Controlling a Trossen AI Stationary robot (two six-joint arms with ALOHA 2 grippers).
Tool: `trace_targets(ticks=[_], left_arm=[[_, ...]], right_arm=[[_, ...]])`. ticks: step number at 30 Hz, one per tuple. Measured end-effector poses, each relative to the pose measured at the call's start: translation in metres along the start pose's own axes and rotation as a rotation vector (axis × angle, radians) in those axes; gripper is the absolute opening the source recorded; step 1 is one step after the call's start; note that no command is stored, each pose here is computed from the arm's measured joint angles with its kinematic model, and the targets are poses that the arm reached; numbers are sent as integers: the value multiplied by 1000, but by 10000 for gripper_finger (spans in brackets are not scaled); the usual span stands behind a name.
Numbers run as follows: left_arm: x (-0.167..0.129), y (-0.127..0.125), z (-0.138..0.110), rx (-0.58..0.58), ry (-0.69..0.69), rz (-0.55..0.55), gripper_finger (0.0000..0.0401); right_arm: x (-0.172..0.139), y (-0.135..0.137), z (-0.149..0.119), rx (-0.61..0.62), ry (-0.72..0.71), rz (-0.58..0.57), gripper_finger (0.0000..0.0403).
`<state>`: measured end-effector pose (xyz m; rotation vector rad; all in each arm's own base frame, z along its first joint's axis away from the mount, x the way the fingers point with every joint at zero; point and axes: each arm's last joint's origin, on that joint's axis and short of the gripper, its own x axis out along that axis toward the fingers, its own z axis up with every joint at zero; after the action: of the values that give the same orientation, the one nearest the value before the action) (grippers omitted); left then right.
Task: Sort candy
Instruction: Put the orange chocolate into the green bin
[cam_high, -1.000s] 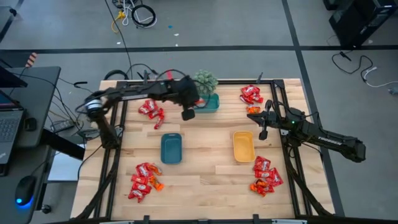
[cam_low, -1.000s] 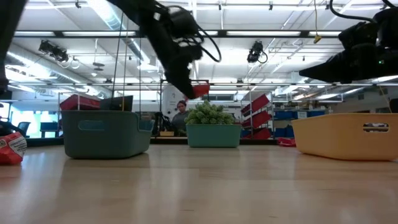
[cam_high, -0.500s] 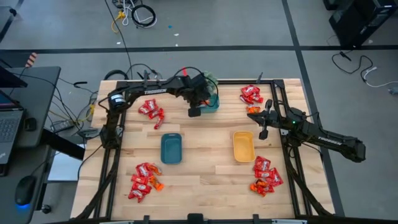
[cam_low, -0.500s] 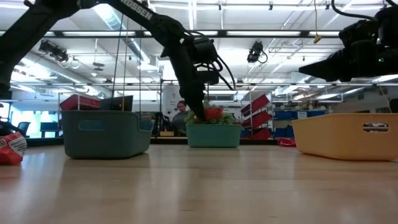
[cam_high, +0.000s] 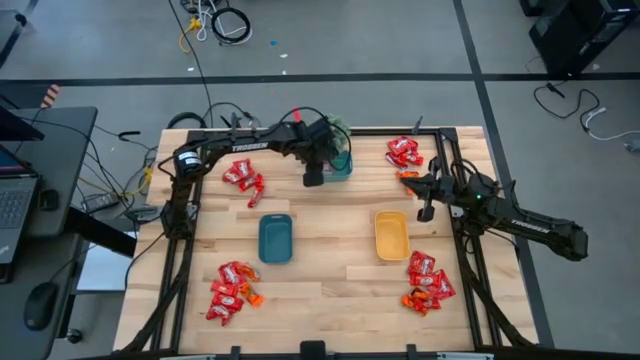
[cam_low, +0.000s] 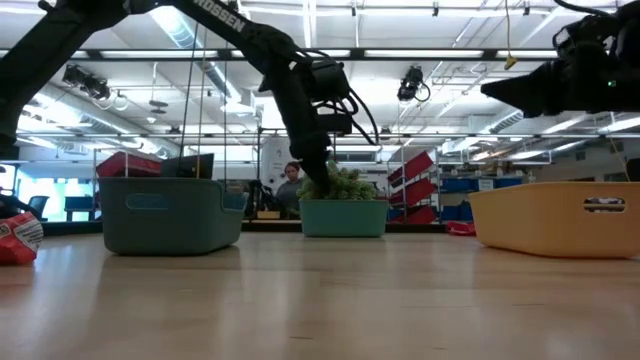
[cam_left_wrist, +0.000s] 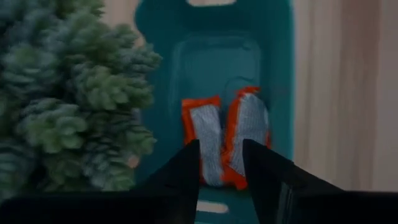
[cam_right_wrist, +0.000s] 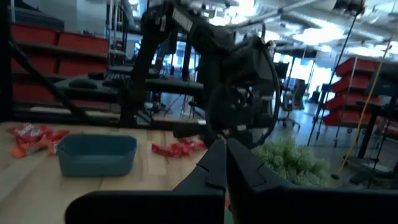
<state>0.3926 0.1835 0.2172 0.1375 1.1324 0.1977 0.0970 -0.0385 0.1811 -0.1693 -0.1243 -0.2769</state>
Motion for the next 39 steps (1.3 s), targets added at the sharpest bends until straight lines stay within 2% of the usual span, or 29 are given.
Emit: trace_targets(ticks=[3, 6, 11, 17, 23, 28, 33, 39], left_arm=[[-3, 7, -2, -87, -23, -36, 68], [-9, 12, -2, -143, -121, -89, 12], [-20, 8, 2, -148, -295, -79, 7], [-33, -6, -7, -135, -459, -109, 3], [-49, -20, -35, -149, -657, -124, 1], [-70, -38, -59, -158, -784, -118, 1], [-90, -52, -82, -151, -875, -106, 1], [-93, -61, -106, -157, -924, -81, 1]], right_arm=[[0, -1, 6, 22, -57, -7, 0], [0, -1, 7, 55, -67, -13, 2], [3, -3, -5, 185, 50, -125, 20], [4, -6, -17, 274, 319, -271, 73], [5, -10, -13, 303, 568, -381, 131], [10, -11, -20, 315, 647, -435, 166], [12, -16, -31, 331, 729, -543, 192], [14, -20, -43, 337, 828, -594, 225]])
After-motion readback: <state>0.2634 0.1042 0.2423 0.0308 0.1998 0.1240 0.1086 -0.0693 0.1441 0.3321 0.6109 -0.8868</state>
